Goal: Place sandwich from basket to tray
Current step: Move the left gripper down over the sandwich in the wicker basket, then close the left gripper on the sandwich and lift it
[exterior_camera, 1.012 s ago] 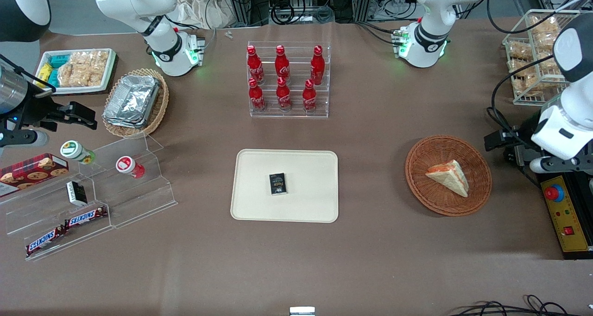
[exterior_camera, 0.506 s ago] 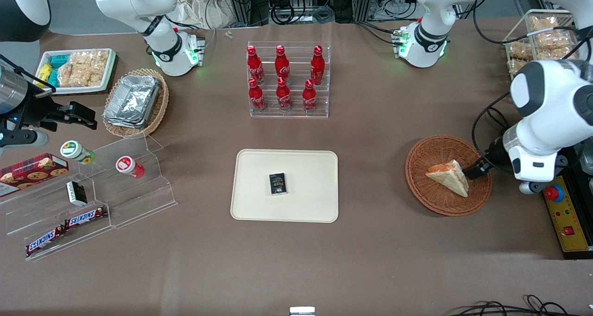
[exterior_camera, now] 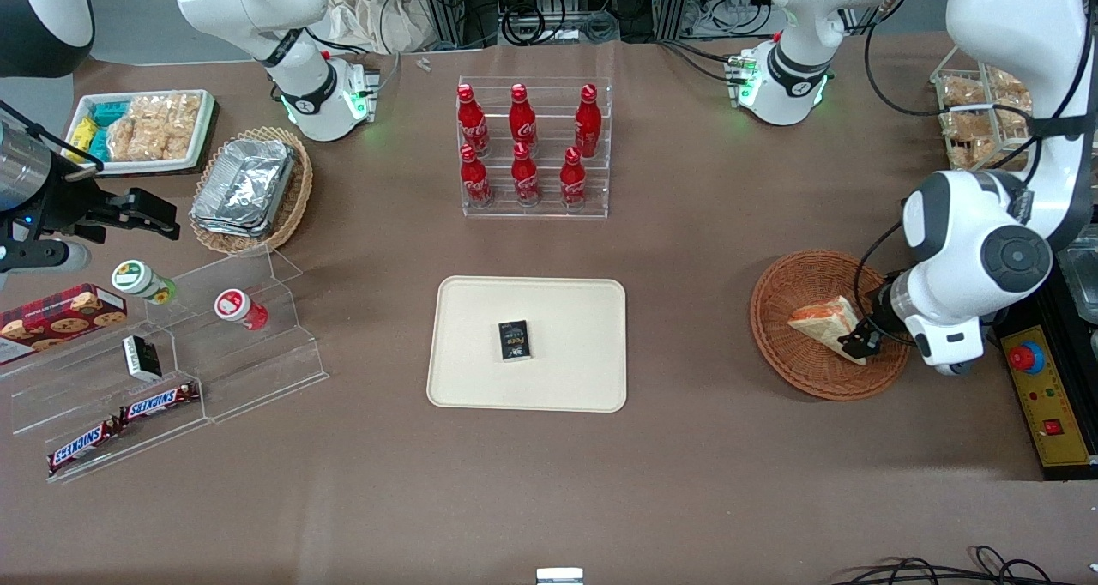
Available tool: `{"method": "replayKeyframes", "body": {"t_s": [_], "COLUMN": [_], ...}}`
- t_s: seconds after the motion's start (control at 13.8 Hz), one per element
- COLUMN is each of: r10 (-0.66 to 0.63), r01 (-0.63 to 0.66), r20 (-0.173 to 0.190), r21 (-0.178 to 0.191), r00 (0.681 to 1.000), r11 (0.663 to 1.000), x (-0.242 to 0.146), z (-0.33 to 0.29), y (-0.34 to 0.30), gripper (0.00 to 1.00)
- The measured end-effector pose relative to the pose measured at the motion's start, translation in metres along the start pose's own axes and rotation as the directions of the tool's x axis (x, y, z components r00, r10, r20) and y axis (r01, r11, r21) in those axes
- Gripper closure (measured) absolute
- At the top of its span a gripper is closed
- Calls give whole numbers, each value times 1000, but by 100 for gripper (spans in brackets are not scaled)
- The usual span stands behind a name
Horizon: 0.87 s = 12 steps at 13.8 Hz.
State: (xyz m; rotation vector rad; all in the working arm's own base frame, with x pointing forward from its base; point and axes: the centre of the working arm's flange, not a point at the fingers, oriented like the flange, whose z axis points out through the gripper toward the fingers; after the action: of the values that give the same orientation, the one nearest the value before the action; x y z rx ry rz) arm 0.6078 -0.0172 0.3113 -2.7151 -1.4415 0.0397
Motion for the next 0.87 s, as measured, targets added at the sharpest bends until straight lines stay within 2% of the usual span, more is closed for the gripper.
{"method": "replayKeyframes", "body": {"t_s": [0.14,0.51,0.72,0.8,0.87], "r10": [-15,-22,-37,-47,-53], "r01": [15,20,35,46,51], "r20": [4,30,38,38,38], "r21": [1,43,50,49,47], "r00": [1000,999,999,998,998], "r11": [1000,999,998,998,998], "x": [-2,-8,-10,-10,-10], "z": [17,43,59,64,68], "y": [0,-13,-15,-14,-13], "gripper": [0,0,0,5,14]}}
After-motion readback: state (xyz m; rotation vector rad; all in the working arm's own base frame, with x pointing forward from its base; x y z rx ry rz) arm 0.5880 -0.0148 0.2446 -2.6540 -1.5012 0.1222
